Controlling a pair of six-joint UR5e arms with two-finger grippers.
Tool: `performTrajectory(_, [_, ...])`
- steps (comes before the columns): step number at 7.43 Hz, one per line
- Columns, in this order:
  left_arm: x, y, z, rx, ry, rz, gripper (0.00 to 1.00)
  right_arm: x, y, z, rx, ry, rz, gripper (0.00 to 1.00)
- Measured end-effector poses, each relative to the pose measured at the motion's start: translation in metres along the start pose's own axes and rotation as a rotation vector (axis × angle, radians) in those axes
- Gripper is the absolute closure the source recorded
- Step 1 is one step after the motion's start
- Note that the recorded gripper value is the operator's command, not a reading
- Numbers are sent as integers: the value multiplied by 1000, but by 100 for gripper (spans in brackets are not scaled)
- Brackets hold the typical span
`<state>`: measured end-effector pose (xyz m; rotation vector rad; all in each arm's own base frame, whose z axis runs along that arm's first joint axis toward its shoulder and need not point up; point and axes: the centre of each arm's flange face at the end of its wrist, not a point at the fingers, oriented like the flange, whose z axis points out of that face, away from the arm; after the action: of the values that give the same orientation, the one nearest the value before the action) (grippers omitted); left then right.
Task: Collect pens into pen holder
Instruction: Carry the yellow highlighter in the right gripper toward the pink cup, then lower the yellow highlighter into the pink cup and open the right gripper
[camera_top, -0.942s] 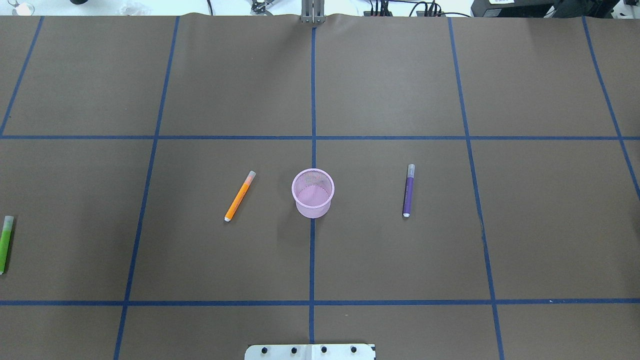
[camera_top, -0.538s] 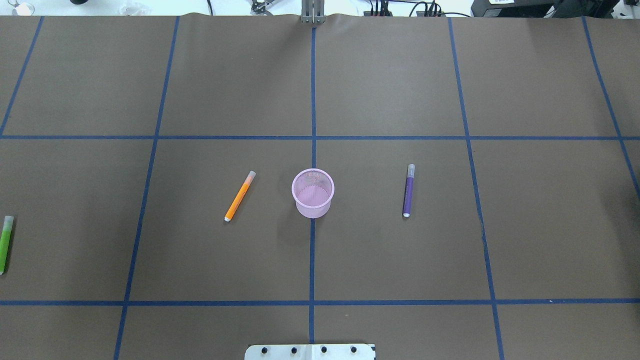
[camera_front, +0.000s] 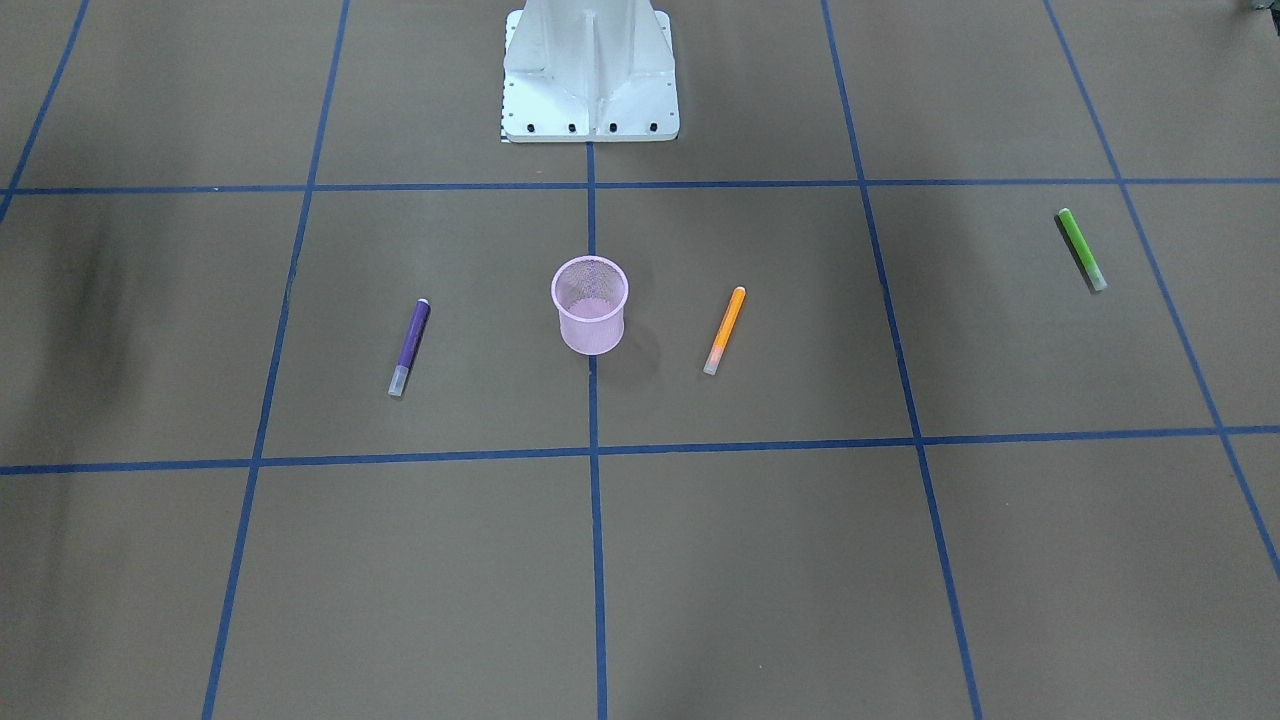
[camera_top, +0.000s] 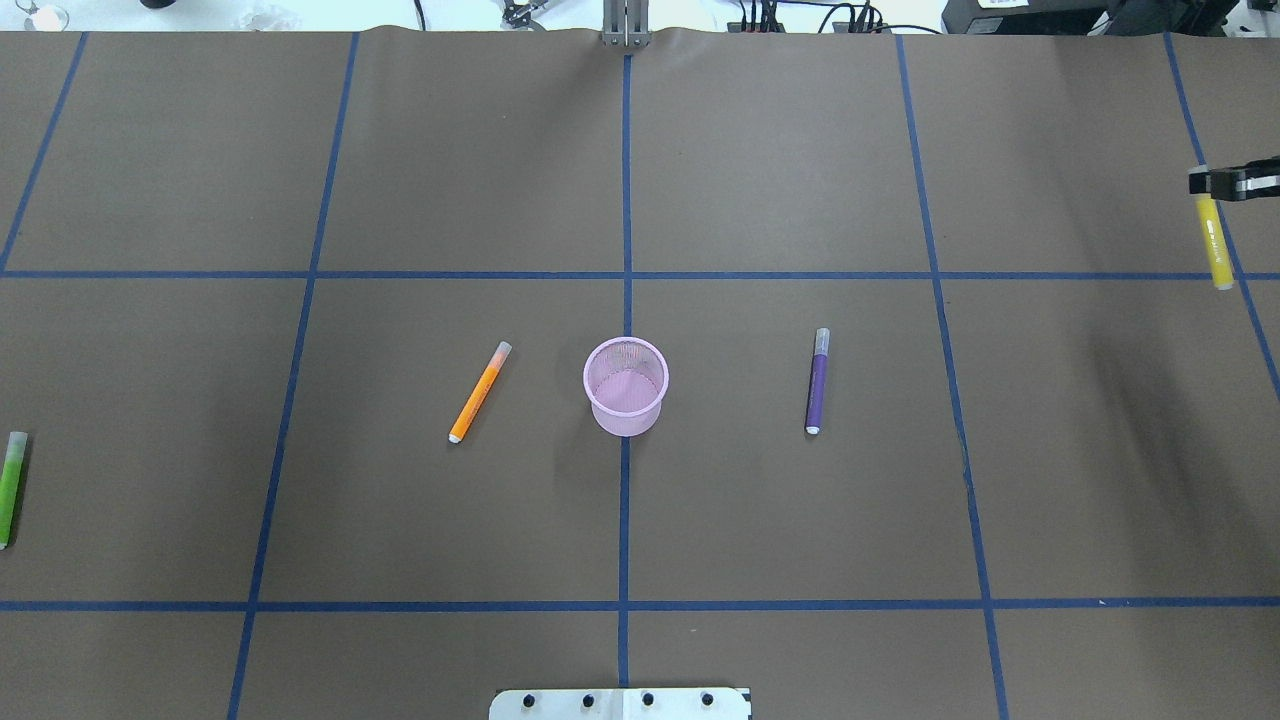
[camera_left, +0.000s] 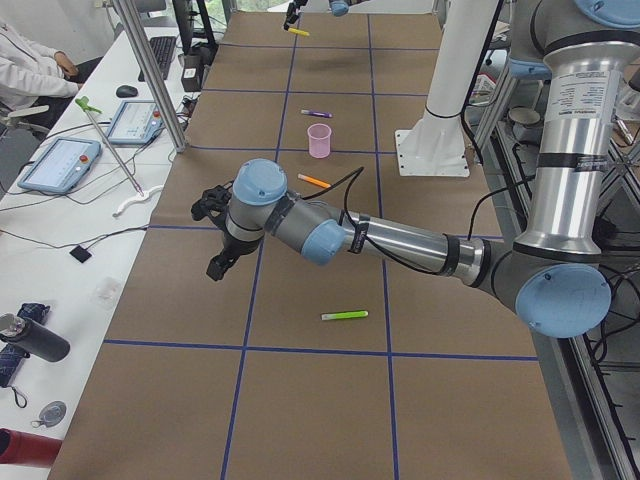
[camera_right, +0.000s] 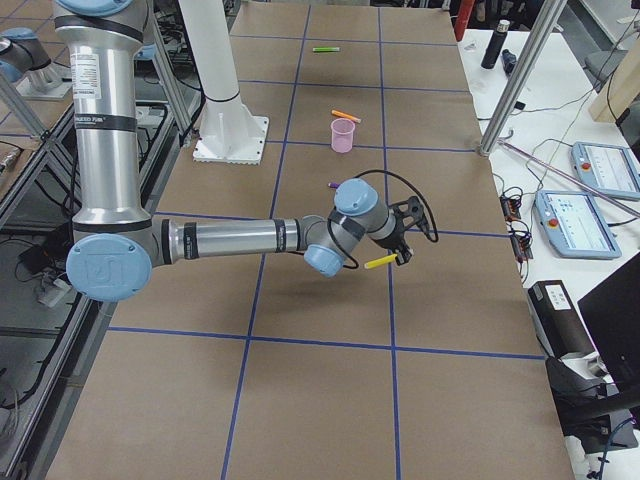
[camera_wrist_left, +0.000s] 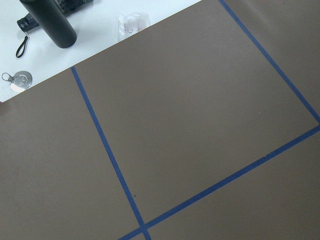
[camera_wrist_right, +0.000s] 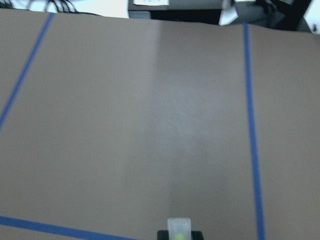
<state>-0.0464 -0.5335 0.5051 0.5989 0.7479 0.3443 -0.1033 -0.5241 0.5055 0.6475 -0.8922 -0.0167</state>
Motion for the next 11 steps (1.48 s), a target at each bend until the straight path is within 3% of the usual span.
performTrajectory(2, [4, 1, 3, 31, 6, -29, 0, -107, -33, 1, 62, -133, 36, 100])
performTrajectory(5, [9, 6, 11, 26, 15, -84, 0, -270, -30, 27, 224, -211, 54, 100])
performTrajectory(8, [7, 9, 15, 18, 16, -96, 0, -441, 8, 53, 386, -212, 56, 100])
performTrajectory(11, [2, 13, 20, 7, 15, -106, 0, -539, 31, 62, 462, -135, 70, 100])
